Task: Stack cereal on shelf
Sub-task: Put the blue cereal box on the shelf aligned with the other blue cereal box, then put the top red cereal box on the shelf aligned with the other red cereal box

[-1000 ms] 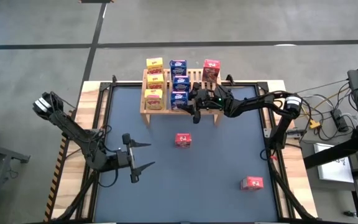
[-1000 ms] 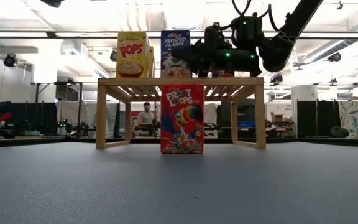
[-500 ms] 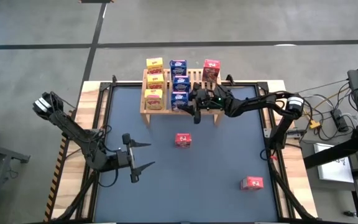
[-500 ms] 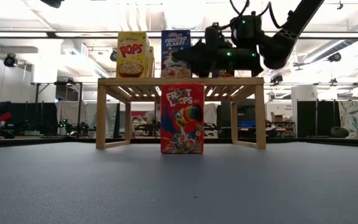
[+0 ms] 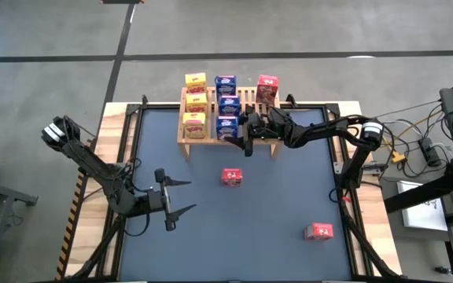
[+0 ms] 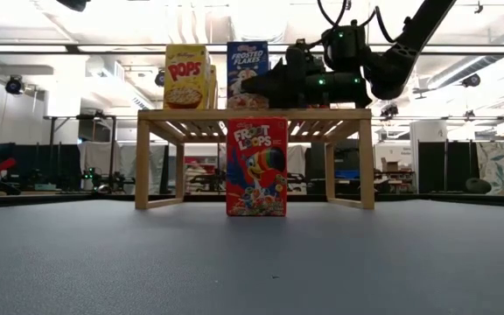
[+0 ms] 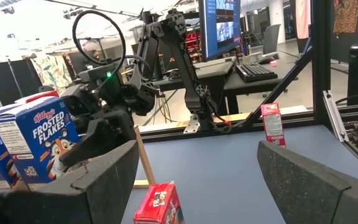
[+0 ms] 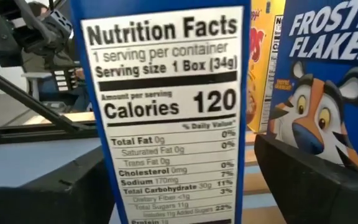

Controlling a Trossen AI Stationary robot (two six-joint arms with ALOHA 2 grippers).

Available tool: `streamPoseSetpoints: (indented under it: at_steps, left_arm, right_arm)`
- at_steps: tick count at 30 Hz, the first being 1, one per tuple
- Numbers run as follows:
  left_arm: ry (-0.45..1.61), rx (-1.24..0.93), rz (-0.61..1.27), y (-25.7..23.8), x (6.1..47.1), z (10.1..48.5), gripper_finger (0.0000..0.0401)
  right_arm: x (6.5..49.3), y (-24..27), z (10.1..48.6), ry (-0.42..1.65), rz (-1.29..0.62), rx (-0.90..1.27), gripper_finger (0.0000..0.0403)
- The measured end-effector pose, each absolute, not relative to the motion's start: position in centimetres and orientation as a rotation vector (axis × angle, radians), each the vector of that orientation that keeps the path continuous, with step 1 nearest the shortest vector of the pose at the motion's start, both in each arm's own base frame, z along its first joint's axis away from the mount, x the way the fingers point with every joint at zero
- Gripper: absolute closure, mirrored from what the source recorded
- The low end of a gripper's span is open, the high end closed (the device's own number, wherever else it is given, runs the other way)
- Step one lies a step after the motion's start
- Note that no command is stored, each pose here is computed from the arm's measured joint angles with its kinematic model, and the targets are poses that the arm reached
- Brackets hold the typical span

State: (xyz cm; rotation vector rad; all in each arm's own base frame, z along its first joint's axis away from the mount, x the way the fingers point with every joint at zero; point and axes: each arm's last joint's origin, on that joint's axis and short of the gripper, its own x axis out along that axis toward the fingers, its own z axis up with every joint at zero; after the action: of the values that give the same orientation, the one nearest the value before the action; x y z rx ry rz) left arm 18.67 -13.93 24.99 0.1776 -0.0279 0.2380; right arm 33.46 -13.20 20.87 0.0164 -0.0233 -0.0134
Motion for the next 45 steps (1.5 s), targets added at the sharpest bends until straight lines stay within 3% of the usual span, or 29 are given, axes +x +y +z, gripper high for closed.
streamPoseSetpoints:
  at_steps: [11,19,33,45]
  left_arm:
    - [-0.026,0.177,0.238,-13.9,18.7,25.0,0.0090]
    - [-0.023,0.169,0.237,-13.9,18.7,24.9,0.0090]
    - [-0.016,0.169,0.236,-13.9,18.7,24.8,0.0090]
    - [0.021,0.145,0.238,-13.7,18.5,23.6,0.0091]
  right_arm:
    - [32.8,-12.9,21.2,0.087,-0.009,0.000,0.0058]
    - [31.4,-12.3,23.2,0.159,-0.008,-0.012,0.0058]
    - [27.5,-11.1,23.3,0.331,-0.011,0.029,0.0058]
    - [23.2,-8.3,24.9,0.264,0.014,0.021,0.0058]
